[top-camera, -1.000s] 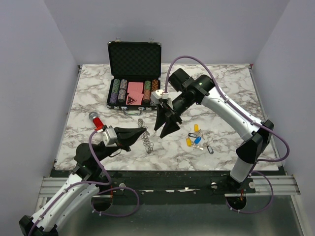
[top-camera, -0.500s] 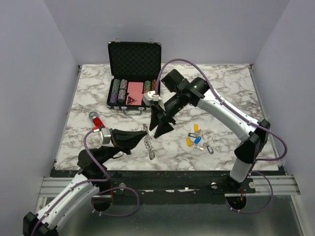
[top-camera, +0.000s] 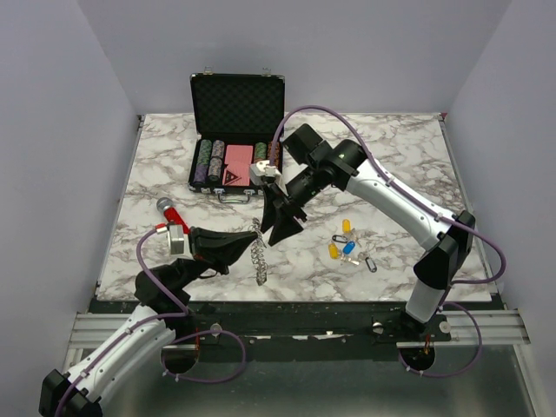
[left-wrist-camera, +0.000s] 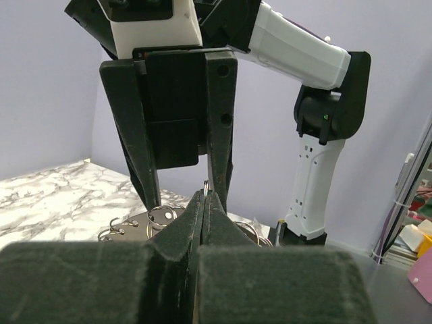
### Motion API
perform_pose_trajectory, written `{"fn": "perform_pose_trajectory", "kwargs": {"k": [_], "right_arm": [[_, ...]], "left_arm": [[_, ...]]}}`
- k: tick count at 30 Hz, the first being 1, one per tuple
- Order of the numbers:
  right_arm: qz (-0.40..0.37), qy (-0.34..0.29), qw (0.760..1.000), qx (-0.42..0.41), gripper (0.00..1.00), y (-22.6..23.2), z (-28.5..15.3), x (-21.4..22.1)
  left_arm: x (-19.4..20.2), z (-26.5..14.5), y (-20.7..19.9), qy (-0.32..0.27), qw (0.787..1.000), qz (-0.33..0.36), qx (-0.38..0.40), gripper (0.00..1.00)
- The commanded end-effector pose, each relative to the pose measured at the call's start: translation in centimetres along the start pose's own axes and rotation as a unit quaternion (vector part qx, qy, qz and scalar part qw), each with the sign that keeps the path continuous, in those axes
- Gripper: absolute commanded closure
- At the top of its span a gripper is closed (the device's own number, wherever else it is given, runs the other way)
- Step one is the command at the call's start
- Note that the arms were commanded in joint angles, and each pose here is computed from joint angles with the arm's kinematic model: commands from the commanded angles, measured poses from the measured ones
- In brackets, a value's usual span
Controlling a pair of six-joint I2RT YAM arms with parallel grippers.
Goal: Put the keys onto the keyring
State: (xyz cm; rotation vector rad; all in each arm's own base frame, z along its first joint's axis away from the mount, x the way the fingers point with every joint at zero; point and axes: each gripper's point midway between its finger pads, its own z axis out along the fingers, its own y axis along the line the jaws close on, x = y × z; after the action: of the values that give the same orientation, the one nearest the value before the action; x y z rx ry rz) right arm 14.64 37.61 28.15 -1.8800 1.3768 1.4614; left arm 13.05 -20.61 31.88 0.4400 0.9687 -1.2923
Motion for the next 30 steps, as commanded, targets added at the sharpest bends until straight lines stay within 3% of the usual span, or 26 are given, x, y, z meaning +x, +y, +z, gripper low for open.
{"fn": "perform_pose_trajectory", "kwargs": {"k": [1, 20, 22, 30], "right_arm": [[0.008, -0.031, 0.998, -0.045, 0.47, 2.5, 0.6, -1.5], [0.04, -0.023, 0.998, -0.042, 0.49, 1.8, 2.3, -1.5], [0.045, -0.019, 0.998, -0.029, 0.55, 1.4, 2.3, -1.5], [0.04, -0.008, 0.999, 0.0, 0.93, 0.6, 2.0, -1.4]], "left_arm": [[-1.2, 0.1, -0.4, -0.03, 1.0, 0.003, 0.008, 1.0], [-1.4, -0.3, 0.9, -0.041, 0.999, 0.017, -0.029, 1.0], [-1.4, -0.4, 1.1, -0.038, 0.998, 0.02, -0.034, 1.0], [-1.0, -0.8, 1.2, -0.031, 0.998, 0.022, -0.04, 1.0]]}}
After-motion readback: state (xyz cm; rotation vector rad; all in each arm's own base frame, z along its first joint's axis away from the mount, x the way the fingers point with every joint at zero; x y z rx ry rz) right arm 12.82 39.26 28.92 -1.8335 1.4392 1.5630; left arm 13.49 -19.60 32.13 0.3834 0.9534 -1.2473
